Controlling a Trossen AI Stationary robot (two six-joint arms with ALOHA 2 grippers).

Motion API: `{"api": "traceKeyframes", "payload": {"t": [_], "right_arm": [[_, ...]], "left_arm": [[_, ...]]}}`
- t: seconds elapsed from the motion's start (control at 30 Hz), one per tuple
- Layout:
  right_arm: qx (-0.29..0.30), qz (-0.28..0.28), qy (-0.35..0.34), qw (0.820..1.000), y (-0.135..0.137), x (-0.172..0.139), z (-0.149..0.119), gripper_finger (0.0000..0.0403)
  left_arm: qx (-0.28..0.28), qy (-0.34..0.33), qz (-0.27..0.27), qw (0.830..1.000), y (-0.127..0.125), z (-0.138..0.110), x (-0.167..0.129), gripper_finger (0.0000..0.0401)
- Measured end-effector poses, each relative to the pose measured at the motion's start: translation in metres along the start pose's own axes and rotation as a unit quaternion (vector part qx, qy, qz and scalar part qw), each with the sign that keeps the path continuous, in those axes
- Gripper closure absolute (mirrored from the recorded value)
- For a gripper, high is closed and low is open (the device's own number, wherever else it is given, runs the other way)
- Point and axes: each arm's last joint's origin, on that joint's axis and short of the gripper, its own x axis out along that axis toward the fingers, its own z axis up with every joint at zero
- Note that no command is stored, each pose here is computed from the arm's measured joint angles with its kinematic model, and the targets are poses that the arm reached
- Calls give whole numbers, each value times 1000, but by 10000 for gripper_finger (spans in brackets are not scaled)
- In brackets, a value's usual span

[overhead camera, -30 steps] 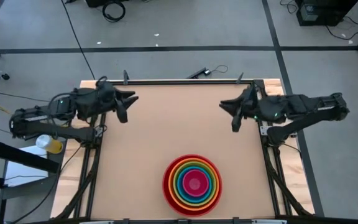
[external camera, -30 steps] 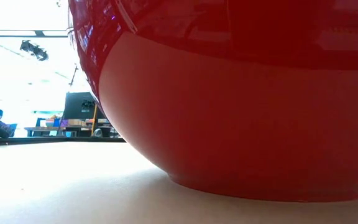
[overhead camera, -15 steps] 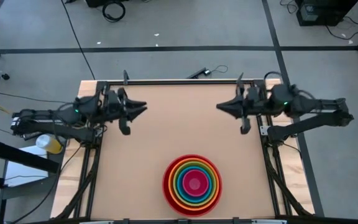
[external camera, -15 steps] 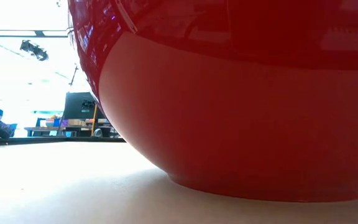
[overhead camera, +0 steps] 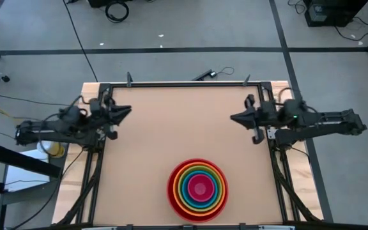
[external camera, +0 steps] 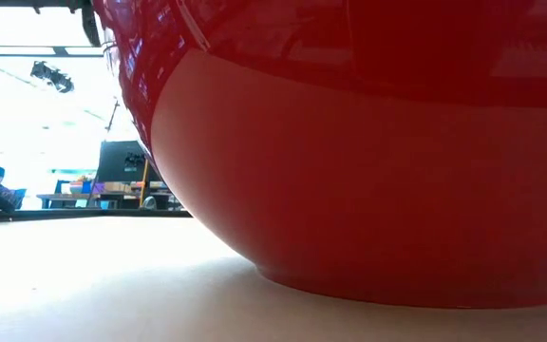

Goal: Nest bowls inside each other
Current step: Return to Home Position

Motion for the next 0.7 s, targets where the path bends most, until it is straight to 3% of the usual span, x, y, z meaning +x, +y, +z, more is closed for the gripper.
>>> {"api": "traceKeyframes", "payload": {"t": [0.2,0.33,0.43,0.6,0.7], "right_arm": [[32,4,-1,999,-8,-28,-31,401],[42,-20,28,999,-17,-34,-63,401],[58,-29,4,998,-23,-38,-79,400],[91,-13,-18,996,-31,-43,-100,400],[99,0,-2,995,-33,-45,-110,400]], "left_arm": [[12,47,44,998,11,-18,-17,354],[-3,20,36,999,13,-37,-14,368],[8,39,43,998,17,-58,-14,384],[-5,64,47,997,22,-81,-16,398],[-10,77,17,997,21,-92,-18,398]]}}
